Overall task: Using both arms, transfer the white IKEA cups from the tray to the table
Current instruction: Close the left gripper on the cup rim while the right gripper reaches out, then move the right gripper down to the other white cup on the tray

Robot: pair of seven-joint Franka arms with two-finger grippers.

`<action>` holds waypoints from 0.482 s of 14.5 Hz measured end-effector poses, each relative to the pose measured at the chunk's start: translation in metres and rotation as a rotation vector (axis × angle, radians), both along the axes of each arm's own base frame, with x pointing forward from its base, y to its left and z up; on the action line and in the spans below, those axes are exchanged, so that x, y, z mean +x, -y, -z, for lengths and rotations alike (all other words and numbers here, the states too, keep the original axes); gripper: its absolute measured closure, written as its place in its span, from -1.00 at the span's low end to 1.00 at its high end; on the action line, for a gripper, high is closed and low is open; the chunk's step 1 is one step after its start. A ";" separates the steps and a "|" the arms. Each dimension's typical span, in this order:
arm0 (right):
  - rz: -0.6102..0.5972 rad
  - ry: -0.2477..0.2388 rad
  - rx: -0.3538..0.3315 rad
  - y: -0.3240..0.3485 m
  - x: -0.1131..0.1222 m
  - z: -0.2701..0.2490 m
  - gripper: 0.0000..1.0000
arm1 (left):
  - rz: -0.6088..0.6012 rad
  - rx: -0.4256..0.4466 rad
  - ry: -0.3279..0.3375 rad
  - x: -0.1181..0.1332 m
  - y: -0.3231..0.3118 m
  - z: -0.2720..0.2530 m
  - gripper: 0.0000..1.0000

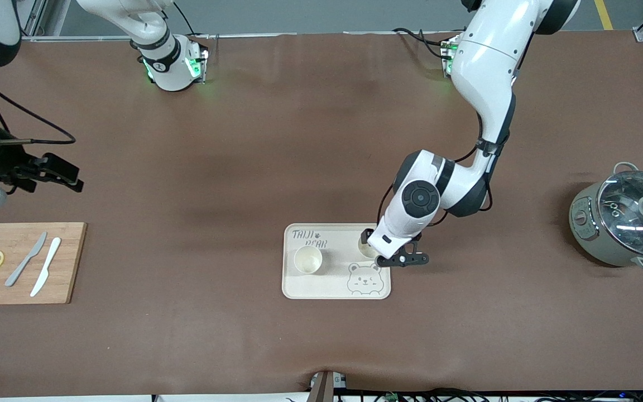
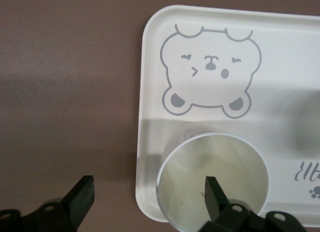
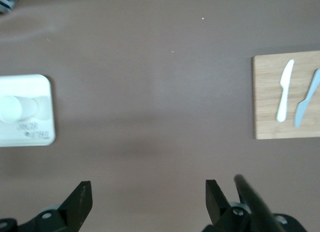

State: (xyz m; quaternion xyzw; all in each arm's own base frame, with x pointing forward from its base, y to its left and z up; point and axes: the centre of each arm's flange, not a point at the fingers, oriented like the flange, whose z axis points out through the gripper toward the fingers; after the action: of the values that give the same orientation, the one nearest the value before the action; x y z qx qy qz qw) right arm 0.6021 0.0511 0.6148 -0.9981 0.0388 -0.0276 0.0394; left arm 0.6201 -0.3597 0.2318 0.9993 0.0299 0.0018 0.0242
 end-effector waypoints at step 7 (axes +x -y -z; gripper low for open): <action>0.115 0.081 0.106 -0.159 0.018 0.042 -1.00 | -0.053 0.000 -0.004 -0.002 0.001 0.001 0.56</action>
State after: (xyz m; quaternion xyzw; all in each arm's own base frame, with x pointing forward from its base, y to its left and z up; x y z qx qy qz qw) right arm 0.6203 0.2101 0.5724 -0.9888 0.0957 -0.0682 0.0919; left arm 0.6185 -0.3610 0.2305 0.9981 0.0564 0.0006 0.0239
